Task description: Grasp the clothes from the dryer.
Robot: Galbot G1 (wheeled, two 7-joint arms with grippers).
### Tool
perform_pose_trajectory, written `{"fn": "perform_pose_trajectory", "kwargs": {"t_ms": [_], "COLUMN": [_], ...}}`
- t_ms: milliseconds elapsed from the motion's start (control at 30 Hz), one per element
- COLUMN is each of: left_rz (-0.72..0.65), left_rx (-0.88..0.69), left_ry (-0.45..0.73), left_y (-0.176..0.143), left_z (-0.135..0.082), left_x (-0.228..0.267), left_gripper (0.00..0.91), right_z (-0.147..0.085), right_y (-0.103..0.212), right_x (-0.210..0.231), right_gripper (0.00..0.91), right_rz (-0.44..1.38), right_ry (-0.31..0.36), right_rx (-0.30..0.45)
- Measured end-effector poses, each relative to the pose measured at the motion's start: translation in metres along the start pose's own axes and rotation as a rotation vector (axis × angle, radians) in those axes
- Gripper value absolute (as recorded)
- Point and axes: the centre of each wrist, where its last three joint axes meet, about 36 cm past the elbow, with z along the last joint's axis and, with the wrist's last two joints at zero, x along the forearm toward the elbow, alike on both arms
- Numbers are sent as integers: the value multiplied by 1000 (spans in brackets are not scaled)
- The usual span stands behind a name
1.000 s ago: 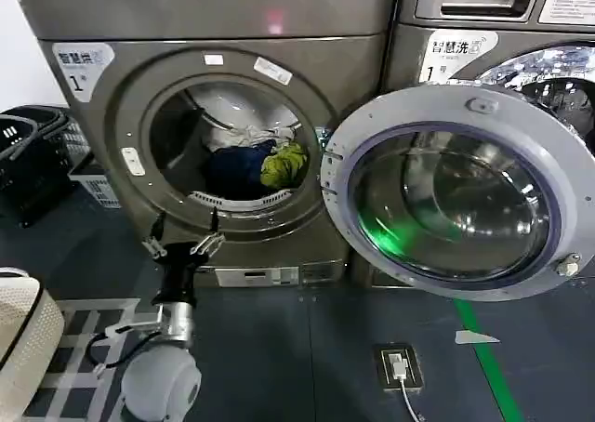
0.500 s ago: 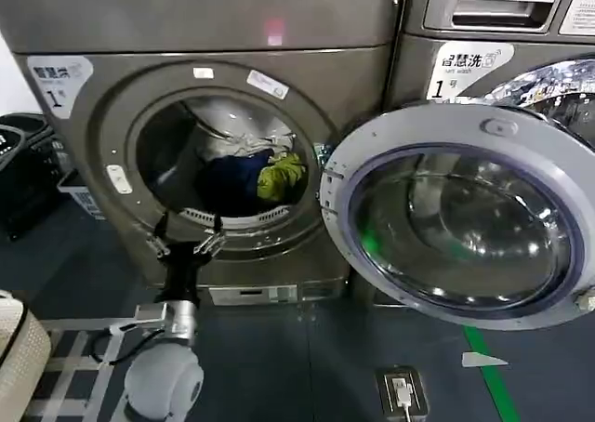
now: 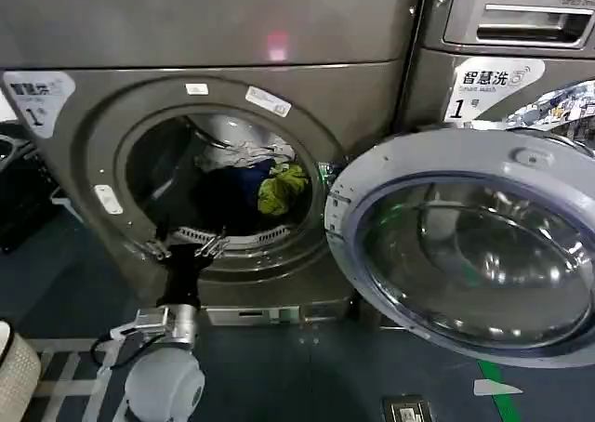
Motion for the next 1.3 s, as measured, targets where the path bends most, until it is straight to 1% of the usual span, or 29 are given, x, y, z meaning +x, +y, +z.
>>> {"fn": "perform_pose_trajectory", "kwargs": {"t_ms": [400, 1033, 1300], "left_rz": [-1, 3, -7], "left_rx": [-1, -3, 3], "left_ry": [2, -6, -12], "left_y": [1, 1, 4], "left_z": [1, 0, 2], "left_x": [-2, -1, -11], "left_gripper": [907, 907, 907], "right_z": [2, -3, -7], "right_y": [2, 4, 1], "right_x": [0, 0, 0], "right_gripper": [907, 907, 907], "right_rz": [-9, -33, -24], "right_ry": [4, -9, -12], "right_rx": [-2, 13, 37]}}
